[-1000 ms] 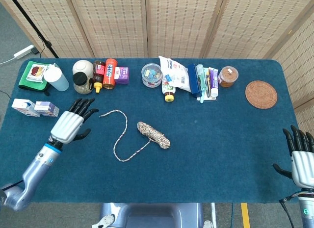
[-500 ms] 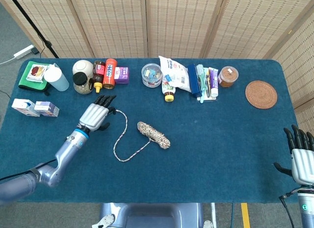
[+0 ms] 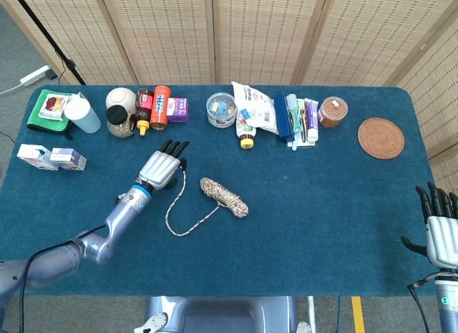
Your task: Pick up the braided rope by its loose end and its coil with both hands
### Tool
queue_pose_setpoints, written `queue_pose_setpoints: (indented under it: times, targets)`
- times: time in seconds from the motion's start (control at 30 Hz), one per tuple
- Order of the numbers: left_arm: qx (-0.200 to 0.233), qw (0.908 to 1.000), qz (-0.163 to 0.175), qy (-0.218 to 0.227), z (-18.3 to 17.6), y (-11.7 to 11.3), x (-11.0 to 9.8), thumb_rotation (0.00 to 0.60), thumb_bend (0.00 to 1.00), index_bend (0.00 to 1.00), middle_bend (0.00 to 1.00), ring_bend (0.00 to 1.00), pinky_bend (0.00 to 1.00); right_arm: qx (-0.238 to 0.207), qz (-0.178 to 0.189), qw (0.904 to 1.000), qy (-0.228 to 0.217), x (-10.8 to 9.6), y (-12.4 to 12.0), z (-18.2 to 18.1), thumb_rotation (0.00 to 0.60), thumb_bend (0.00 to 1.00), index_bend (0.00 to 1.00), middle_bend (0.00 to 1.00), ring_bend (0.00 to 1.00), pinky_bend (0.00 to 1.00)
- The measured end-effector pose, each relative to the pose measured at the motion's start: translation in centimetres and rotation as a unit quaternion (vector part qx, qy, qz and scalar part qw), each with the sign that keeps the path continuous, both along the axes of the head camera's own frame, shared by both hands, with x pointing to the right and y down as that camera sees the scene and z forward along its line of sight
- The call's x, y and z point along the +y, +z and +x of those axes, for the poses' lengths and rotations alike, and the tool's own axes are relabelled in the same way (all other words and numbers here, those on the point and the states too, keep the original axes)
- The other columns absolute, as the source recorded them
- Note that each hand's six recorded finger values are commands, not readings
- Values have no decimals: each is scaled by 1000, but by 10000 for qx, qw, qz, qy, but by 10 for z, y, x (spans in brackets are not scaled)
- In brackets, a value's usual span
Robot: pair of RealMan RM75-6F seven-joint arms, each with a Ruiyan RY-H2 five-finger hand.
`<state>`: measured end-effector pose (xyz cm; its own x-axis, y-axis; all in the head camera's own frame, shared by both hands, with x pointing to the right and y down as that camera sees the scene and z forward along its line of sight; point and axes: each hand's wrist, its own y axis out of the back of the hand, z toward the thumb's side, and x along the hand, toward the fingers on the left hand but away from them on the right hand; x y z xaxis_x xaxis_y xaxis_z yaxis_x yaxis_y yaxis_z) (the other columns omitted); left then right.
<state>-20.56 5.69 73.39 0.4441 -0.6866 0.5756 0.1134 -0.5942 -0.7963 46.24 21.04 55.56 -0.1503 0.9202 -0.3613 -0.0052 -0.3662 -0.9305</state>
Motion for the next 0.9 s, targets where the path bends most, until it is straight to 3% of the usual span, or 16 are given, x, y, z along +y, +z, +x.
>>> queue_pose_setpoints:
  times: [0.9]
  targets:
    - [-228,9995,126,202,12,22,5,600,347,439,0,0,0,23,16,10000,35,-1,-1,3,600,0,0,0,0,0]
